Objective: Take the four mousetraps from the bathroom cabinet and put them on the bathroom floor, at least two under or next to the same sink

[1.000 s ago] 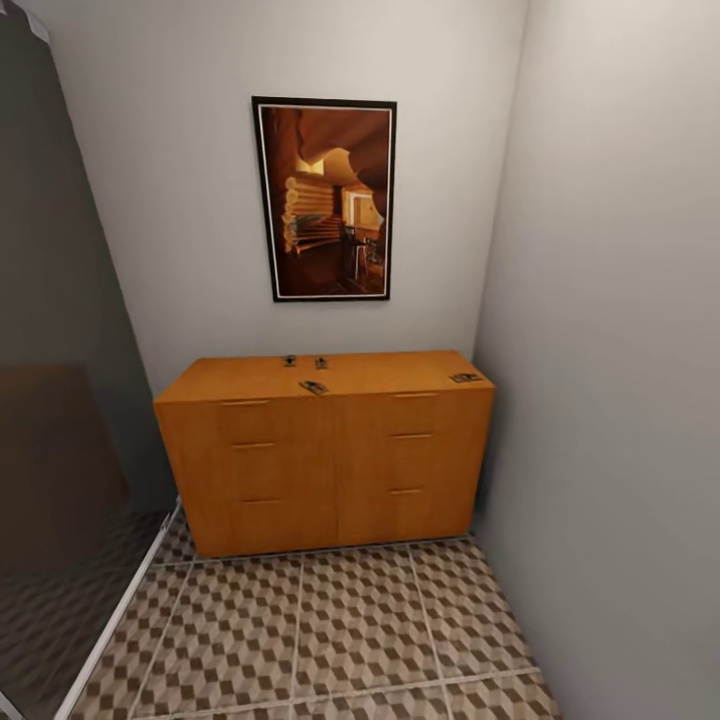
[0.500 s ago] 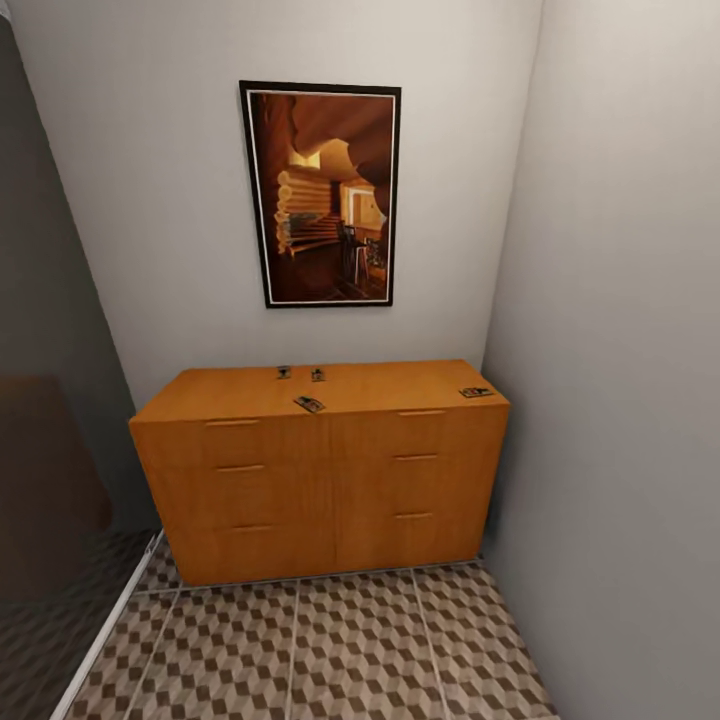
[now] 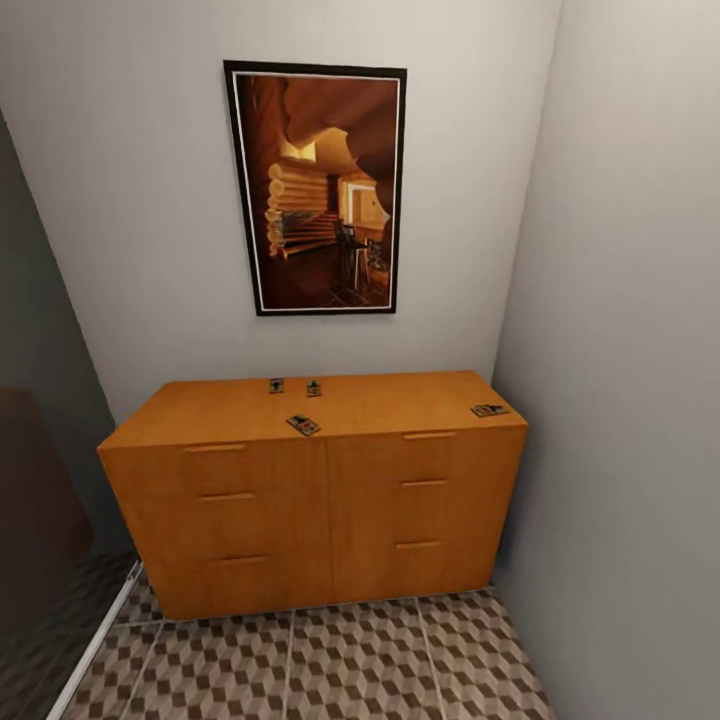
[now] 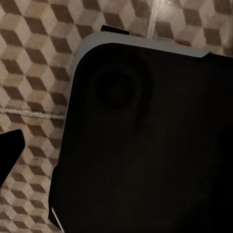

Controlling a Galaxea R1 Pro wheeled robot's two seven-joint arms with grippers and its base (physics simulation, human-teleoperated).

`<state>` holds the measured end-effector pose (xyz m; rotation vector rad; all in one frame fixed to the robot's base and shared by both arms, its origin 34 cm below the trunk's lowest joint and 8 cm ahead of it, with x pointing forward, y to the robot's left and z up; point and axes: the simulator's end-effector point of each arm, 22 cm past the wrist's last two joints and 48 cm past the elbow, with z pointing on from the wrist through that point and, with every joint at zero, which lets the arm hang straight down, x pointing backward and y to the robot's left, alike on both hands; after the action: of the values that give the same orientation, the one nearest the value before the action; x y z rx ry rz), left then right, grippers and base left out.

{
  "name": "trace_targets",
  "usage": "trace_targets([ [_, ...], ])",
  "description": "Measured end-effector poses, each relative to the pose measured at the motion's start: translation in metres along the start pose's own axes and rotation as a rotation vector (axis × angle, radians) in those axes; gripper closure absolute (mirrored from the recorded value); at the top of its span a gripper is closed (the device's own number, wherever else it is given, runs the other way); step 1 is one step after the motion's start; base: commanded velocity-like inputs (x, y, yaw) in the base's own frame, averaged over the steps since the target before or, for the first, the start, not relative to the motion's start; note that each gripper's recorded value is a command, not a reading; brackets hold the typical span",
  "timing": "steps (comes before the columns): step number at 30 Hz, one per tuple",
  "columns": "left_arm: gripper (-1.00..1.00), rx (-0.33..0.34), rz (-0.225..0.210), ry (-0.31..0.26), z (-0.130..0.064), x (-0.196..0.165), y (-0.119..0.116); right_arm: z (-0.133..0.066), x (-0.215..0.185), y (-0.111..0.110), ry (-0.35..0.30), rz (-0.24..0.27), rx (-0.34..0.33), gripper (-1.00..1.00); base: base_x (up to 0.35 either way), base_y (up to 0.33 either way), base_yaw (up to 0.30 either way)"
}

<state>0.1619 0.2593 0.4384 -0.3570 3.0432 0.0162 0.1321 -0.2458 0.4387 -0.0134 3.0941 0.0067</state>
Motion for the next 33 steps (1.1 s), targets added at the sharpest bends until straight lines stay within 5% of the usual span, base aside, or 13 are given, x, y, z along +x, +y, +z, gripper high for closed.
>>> trace_targets([
  [9, -1.00, 0.000, 0.000, -0.006, 0.0001, -0.0014, 0.0000, 0.0001, 0.0000, 0.0000, 0.000, -0.001, 0.000, -1.00, 0.249, 0.000, 0.000],
  [33, -1.00, 0.000, 0.000, -0.009, 0.0001, -0.0019, -0.0009, 0.0001, 0.0002, -0.0013, 0.002, -0.001, 0.002, -1.00, 0.013, 0.000, 0.000],
])
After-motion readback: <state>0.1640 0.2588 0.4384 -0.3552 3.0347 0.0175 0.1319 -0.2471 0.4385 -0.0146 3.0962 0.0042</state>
